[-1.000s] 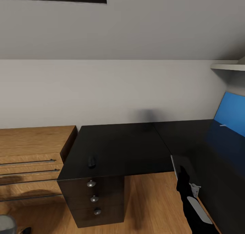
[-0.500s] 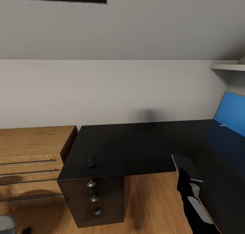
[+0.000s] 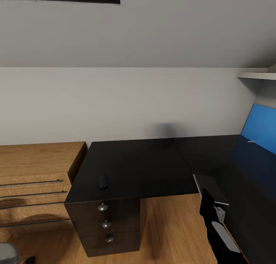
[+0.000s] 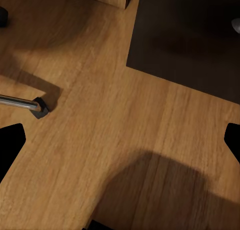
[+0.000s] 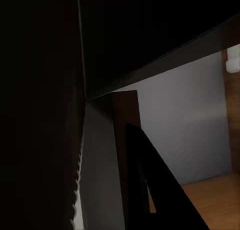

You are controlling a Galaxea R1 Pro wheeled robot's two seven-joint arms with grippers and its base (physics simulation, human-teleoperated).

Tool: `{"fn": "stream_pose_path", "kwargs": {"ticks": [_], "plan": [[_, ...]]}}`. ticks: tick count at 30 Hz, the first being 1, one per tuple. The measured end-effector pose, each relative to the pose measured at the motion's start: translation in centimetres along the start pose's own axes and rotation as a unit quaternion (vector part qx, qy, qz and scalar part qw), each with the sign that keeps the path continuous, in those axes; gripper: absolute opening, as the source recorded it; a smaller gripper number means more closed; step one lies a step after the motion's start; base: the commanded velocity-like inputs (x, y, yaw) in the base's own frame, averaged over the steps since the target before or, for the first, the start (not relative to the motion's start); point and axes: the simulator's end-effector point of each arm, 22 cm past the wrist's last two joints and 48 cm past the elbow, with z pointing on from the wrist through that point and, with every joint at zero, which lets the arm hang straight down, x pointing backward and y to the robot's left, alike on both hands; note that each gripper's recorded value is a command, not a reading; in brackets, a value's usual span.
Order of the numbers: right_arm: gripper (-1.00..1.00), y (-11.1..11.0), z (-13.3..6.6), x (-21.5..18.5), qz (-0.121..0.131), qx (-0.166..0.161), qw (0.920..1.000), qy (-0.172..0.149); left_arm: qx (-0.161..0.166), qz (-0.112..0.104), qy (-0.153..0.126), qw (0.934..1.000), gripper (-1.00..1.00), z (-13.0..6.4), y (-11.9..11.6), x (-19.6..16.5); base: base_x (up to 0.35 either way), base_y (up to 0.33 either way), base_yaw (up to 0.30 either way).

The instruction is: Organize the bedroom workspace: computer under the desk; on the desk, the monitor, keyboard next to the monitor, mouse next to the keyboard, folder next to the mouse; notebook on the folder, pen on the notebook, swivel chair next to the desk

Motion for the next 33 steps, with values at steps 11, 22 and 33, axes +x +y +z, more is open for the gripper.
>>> {"fn": "stream_pose_path", "kwargs": {"ticks": [11,22,33], "plan": [[-1.00,0.0,0.0,0.1,0.001,-0.001,1.0000,0.001,0.000,0.000,0.000,1.0000,1.00,0.0,0.0,0.0,0.000,0.000,0.000],[-1.00,0.0,-0.1,0.3,0.001,-0.001,1.0000,0.001,0.000,0.000,-0.001,1.0000,1.00,0.0,0.0,0.0,0.000,0.000,0.000],[-1.00,1.6,-0.6,0.5,0.004,0.003,1.0000,0.003,-0.001,0.000,-0.001,1.0000,1.00,-1.3,-0.1,-1.4,0.000,0.000,0.000]]}}
